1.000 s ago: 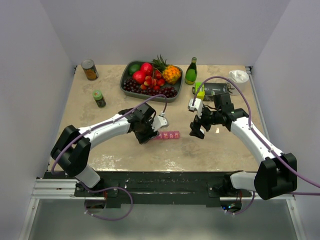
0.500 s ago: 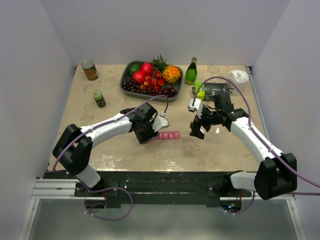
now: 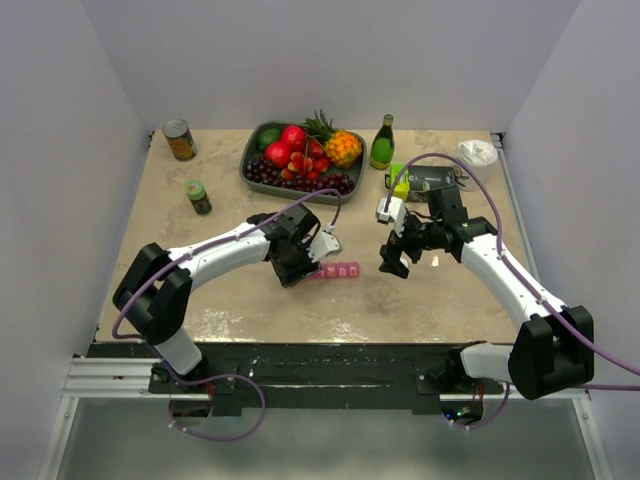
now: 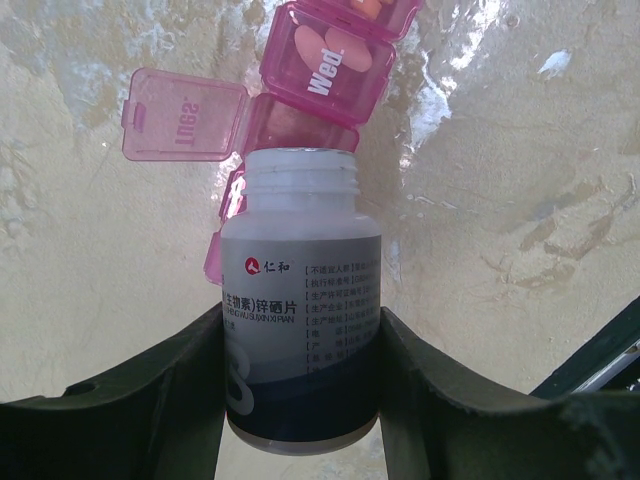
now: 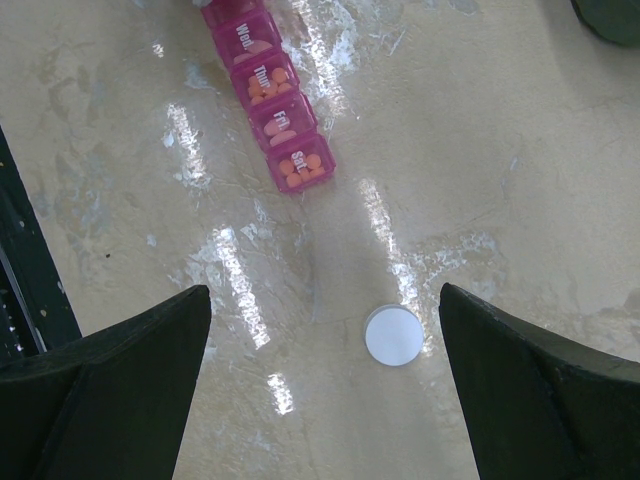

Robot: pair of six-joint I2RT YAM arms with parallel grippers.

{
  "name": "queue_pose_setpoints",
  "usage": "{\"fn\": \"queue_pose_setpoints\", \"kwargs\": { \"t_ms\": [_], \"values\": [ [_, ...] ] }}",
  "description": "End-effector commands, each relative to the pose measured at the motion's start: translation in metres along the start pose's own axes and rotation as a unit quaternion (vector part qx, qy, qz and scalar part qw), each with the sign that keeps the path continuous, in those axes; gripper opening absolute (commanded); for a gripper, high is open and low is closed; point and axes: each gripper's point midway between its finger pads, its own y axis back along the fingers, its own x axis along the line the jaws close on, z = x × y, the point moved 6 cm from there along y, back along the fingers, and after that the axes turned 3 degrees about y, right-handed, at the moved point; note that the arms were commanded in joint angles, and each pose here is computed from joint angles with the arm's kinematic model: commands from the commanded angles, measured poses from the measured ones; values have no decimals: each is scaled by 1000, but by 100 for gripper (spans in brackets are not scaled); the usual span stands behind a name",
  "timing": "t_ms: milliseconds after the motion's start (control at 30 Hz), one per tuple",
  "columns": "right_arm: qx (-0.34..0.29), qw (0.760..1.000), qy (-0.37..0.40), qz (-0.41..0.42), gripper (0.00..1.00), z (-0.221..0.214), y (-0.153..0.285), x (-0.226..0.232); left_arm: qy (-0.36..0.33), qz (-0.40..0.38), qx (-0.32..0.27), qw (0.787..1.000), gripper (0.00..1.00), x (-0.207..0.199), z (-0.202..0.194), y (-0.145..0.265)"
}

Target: Sort the pills into containers

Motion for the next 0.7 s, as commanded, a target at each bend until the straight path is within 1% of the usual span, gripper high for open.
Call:
{"fn": "queue_pose_setpoints", "kwargs": {
  "t_ms": [0, 667],
  "values": [
    [-5, 1000, 6, -9, 99, 2, 0, -4, 9, 12, -2, 1000, 0, 2, 10, 8],
    [-2, 1000, 4, -8, 99, 0, 0, -4, 9, 17, 15, 1000, 0, 0, 16, 10]
  ]
}}
